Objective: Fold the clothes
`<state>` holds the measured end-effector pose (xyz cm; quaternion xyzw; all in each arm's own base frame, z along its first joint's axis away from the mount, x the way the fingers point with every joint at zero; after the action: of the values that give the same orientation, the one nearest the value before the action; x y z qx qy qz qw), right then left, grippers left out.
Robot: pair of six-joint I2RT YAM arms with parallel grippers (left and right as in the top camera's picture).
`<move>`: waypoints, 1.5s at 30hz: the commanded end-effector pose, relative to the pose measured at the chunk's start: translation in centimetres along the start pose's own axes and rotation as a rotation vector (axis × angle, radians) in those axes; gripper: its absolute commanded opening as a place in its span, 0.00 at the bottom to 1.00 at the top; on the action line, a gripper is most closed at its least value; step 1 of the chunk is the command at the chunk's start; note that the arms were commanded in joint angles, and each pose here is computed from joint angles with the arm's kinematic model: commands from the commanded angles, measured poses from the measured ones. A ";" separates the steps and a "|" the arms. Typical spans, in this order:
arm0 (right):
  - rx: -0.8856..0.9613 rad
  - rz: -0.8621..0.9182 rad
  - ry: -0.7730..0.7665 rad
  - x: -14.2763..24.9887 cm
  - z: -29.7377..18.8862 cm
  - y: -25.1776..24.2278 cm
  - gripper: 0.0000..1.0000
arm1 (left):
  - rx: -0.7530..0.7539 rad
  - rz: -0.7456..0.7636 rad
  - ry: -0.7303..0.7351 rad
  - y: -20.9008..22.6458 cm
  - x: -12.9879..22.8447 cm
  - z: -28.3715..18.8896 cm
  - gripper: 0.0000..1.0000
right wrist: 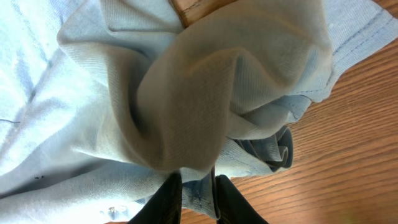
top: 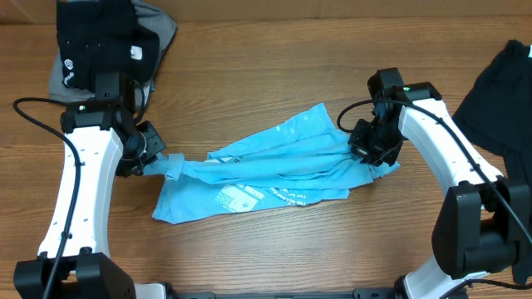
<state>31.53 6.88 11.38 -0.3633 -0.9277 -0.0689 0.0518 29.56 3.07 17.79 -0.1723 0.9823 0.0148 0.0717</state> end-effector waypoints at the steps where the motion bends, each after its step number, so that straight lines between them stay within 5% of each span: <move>1: -0.007 -0.027 0.008 0.1 -0.1 -0.1 0.21 | -0.013 0.013 -0.005 0.1 -0.2 0.0 0.04; 9: -0.001 -0.029 0.008 0.1 -0.1 -0.2 0.04 | -0.013 0.013 -0.005 0.1 -0.2 0.0 0.04; 22: -0.034 -0.024 -0.018 0.8 -3.8 -0.3 0.04 | -0.004 0.011 -0.038 0.3 0.2 -2.0 0.04; 37: -0.358 -0.075 -0.284 6.6 -17.7 -3.6 0.04 | 0.093 0.009 -0.406 1.8 4.2 -13.6 0.04; 45: -0.641 -0.136 -0.515 11.8 -27.8 -7.0 0.04 | 0.229 0.065 -0.762 2.7 9.1 -25.5 0.04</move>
<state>21.62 5.48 35.33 -0.3154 -0.8924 -0.2262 -0.2303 19.65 2.06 36.61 -0.1531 0.9188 -0.0135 0.3636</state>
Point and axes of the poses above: each gripper's point midway between its finger pads, its own z axis out along the fingers, its own y axis along the line the jaws close on, x = y × z, the point moved 4 cm from there along -z, back along the fingers, and after that the axes turned 15 degrees about z, right-handed, at the moved point
